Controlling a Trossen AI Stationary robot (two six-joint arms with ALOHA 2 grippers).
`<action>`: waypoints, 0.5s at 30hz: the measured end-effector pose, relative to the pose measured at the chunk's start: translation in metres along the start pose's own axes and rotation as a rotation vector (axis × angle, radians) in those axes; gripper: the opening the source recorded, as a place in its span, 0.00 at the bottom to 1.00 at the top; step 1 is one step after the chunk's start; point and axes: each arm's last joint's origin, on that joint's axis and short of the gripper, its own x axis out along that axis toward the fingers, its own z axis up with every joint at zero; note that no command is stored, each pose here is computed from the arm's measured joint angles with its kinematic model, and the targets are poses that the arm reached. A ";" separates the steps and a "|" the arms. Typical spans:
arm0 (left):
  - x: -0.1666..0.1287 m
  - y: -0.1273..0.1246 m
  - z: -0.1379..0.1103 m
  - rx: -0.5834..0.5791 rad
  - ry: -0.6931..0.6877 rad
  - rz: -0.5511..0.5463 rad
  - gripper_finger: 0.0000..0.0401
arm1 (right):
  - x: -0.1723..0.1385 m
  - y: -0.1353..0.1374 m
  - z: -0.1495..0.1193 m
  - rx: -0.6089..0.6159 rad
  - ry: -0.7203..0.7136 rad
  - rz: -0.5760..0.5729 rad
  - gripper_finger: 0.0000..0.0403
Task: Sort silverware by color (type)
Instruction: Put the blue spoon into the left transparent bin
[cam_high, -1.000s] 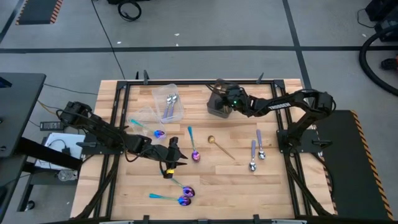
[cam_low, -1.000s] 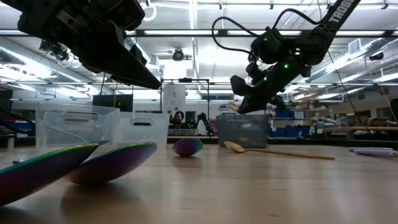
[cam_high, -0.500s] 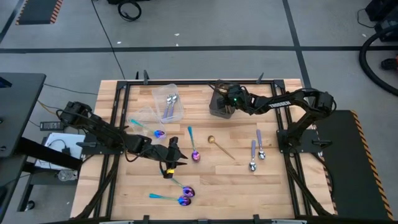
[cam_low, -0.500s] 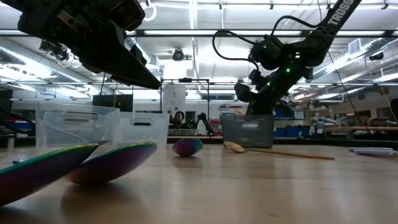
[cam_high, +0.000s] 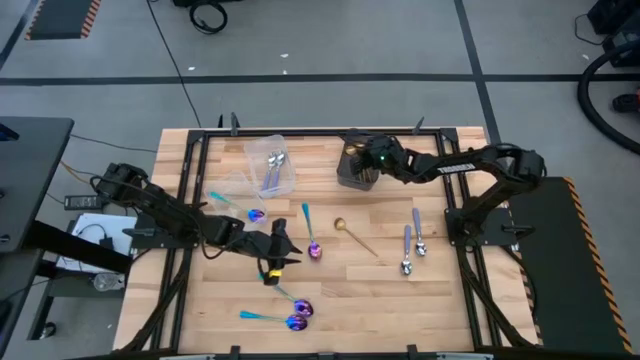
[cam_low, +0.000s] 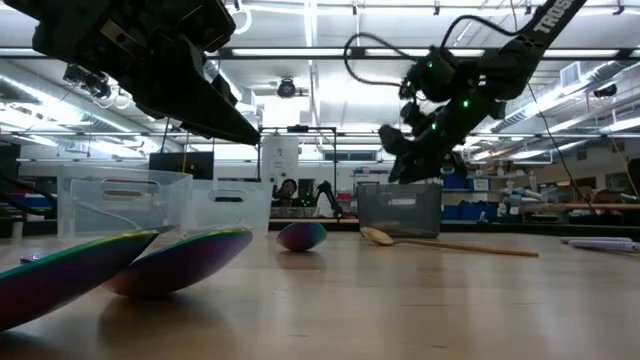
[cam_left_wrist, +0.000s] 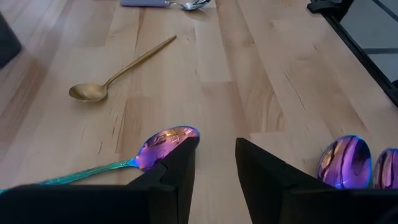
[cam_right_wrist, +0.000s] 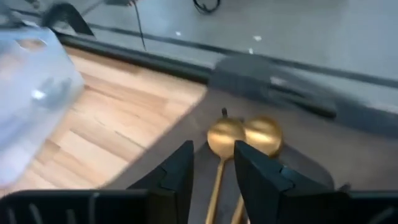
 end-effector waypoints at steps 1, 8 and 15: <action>0.000 0.001 0.000 -0.012 0.006 0.003 0.31 | -0.004 0.001 0.003 -0.010 -0.012 0.009 0.32; 0.000 0.001 0.017 -0.075 0.166 0.051 0.31 | -0.039 0.013 0.021 -0.152 -0.095 0.097 0.33; -0.005 0.002 0.035 -0.086 0.248 0.079 0.31 | -0.080 0.040 0.007 -0.267 -0.106 0.229 0.32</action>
